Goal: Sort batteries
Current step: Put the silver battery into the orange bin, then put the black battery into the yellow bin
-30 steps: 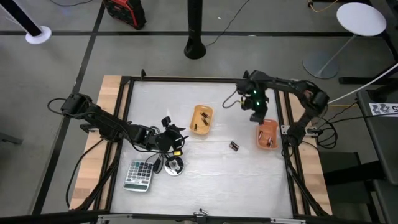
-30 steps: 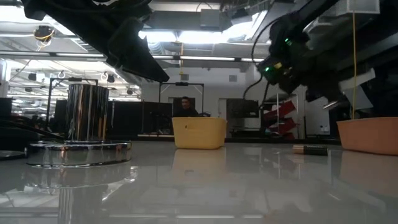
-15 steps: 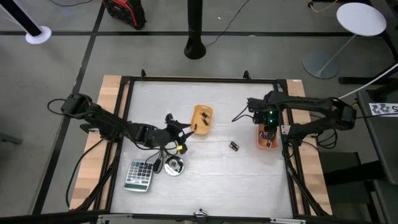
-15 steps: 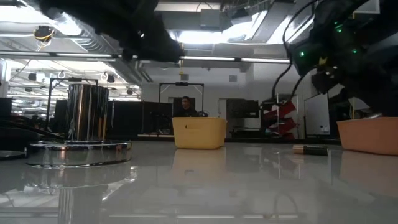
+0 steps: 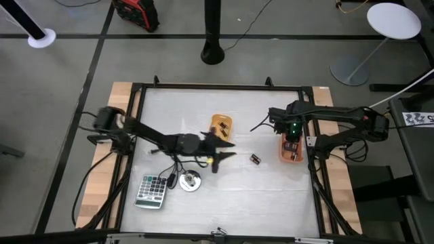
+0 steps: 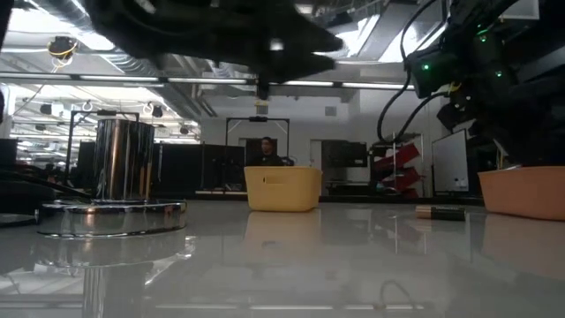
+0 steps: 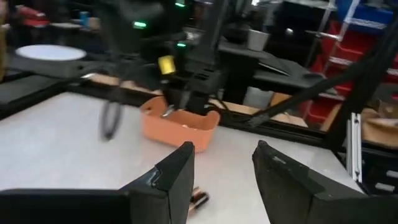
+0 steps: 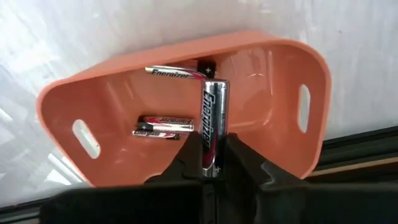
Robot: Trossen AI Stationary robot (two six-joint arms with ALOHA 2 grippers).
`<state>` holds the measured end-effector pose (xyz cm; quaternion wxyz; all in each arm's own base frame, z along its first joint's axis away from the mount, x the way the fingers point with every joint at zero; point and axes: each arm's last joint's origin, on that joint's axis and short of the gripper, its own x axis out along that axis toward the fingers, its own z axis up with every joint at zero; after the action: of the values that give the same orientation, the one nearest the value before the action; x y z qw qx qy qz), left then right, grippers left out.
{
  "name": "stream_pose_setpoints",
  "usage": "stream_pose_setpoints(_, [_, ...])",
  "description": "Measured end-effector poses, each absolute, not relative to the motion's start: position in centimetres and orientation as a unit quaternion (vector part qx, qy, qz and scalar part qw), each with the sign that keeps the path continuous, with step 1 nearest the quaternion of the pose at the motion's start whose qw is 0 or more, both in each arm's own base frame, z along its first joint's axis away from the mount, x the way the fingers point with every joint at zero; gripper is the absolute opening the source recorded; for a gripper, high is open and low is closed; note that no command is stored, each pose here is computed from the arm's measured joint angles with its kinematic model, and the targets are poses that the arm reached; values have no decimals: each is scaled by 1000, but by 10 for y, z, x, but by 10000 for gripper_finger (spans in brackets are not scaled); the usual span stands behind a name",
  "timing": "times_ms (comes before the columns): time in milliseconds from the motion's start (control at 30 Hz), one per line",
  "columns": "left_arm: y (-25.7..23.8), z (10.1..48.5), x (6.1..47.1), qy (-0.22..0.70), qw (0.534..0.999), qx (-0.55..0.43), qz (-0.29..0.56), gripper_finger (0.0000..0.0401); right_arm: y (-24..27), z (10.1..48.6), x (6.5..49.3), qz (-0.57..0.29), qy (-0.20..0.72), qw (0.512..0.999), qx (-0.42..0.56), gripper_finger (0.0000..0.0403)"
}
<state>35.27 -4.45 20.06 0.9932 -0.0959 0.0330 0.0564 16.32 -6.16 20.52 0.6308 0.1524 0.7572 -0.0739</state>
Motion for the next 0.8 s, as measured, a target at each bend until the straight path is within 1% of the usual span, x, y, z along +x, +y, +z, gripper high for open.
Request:
stream_pose_setpoints(67, [-45, 198, 371, 34, 995, -89, 42, 155, -62, 205, 163, -74, 757, 631, 152, 48])
stream_pose_setpoints(267, [-52, 196, 423, 15, 997, -71, 38, 155, -62, 205, 163, -80, 758, 630, 146, 120])
stream_pose_setpoints(367, [-56, 200, 445, -3, 999, -49, 13, 155, -62, 205, 163, -80, 759, 630, 146, 142])
stream_pose_setpoints(533, [-61, 206, 475, -26, 997, -8, -67, 155, -61, 206, 161, -78, 767, 620, 148, 147])
stream_pose_setpoints(667, [-60, 207, 493, 18, 996, 10, -89, 155, -59, 212, 156, -70, 786, 595, 150, 141])
stream_pose_setpoints(733, [-60, 204, 499, 52, 994, 19, -91, 155, -59, 218, 156, -69, 789, 591, 150, 139])
stream_pose_setpoints(800, [-60, 202, 504, 80, 992, 31, -93, 155, -60, 225, 157, -70, 782, 601, 148, 139])
